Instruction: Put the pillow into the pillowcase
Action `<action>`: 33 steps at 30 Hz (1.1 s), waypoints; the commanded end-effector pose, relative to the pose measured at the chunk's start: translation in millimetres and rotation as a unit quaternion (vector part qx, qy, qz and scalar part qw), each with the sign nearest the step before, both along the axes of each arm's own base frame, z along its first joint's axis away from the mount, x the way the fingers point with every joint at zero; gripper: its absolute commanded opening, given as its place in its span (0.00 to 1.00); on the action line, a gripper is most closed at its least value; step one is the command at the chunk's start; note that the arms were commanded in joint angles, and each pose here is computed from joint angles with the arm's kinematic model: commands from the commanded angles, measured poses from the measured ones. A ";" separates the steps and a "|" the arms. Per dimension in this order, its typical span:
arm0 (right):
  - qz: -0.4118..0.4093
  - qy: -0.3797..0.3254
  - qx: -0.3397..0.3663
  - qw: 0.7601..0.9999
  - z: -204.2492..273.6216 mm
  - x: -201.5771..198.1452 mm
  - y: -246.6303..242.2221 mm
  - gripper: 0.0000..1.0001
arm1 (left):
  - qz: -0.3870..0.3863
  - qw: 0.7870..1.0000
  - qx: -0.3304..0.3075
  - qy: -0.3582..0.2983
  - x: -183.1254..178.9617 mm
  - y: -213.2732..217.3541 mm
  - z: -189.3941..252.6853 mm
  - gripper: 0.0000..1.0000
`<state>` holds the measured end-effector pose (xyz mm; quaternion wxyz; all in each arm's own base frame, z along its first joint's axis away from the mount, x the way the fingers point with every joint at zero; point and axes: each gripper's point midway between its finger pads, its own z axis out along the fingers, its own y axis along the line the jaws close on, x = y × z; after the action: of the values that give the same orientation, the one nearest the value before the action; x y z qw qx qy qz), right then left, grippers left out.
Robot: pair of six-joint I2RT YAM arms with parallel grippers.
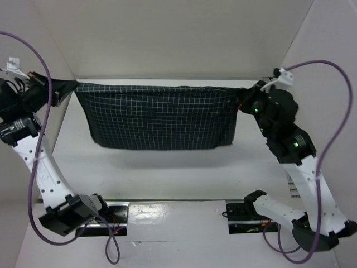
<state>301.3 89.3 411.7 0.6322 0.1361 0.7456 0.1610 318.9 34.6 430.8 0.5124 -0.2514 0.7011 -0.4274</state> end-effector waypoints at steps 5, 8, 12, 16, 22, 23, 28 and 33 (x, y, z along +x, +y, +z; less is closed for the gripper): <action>-0.202 0.006 -0.083 0.976 9.3 -14.7 -91.9 0.00 | 0.082 0.993 0.069 -0.058 9.9 37.0 36.4 0.00; -0.183 0.050 -0.099 0.977 -38.6 30.2 -73.0 0.00 | 0.073 0.995 0.072 0.000 50.5 32.2 -14.5 0.00; -0.172 0.085 -0.082 0.978 -104.1 92.8 -70.6 0.00 | 0.063 0.990 0.110 0.057 120.7 15.9 -78.2 0.06; -0.163 0.171 -0.084 0.968 -142.2 143.8 -65.3 0.81 | -0.038 0.981 0.133 0.137 173.6 -4.0 -113.0 0.80; -0.168 0.151 -0.084 0.971 -106.3 147.7 -65.1 1.00 | 0.030 0.976 0.195 0.089 148.9 2.9 -64.6 0.96; -0.170 0.158 -0.083 0.969 -114.4 143.0 -72.0 1.00 | 0.038 0.973 0.211 0.081 133.6 2.5 -60.5 1.00; -0.207 0.164 -0.082 0.961 -118.7 113.5 -90.9 1.00 | 0.026 0.970 0.227 0.085 94.3 -13.8 -71.2 1.00; -0.226 0.196 -0.096 0.949 -143.6 88.5 -103.9 1.00 | 0.005 0.971 0.231 0.061 59.1 -35.9 -94.2 1.00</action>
<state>405.3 -3.2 293.3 0.5322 0.2564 0.8049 -0.0558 377.4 3.6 370.2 0.5299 -0.1695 0.7959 -0.2389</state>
